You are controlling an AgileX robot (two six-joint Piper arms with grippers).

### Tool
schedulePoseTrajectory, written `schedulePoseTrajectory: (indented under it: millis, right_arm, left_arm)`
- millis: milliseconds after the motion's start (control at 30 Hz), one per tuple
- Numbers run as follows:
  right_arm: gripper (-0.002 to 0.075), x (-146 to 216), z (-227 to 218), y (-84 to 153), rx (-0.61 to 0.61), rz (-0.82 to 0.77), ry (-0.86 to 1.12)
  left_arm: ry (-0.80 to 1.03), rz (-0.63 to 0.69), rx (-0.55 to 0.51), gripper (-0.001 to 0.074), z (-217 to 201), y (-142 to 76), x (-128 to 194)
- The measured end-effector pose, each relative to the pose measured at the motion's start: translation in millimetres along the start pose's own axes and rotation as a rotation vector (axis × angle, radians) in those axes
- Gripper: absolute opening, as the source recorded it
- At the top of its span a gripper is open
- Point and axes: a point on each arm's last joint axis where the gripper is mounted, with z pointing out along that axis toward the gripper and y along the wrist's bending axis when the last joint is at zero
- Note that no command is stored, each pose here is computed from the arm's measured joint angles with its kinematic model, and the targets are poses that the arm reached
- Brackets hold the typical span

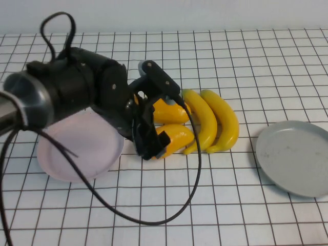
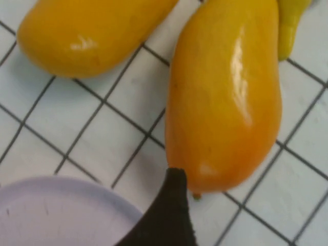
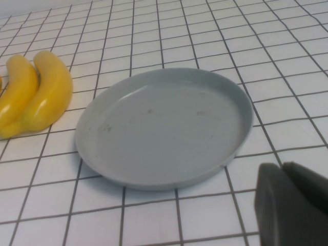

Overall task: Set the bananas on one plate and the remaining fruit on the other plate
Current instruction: Put one type of fruit in the left plate

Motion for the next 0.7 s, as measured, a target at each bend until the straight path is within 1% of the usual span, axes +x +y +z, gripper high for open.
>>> schedulePoseTrajectory:
  millis: [100, 233, 500, 533, 633, 700]
  right_arm:
    - [-0.0016, 0, 0, 0, 0.0, 0.0, 0.0]
    - [-0.0016, 0, 0, 0, 0.0, 0.0, 0.0]
    - [-0.0016, 0, 0, 0, 0.0, 0.0, 0.0]
    - [-0.0016, 0, 0, 0, 0.0, 0.0, 0.0]
    - [-0.0016, 0, 0, 0, 0.0, 0.0, 0.0]
    - [-0.0016, 0, 0, 0, 0.0, 0.0, 0.0]
  left_arm:
    - [-0.012, 0.023, -0.004, 0.0668, 21, 3, -10]
    - [0.008, 0.043, 0.007, 0.0668, 50, 5, -15]
    - [0.067, 0.065, 0.039, 0.0662, 85, 3, -9]
    - [0.071, 0.065, 0.041, 0.0647, 87, 3, -9]
    - [0.067, 0.067, 0.039, 0.0562, 87, 3, -10]
    - [0.06, 0.066, 0.035, 0.056, 84, 4, -13]
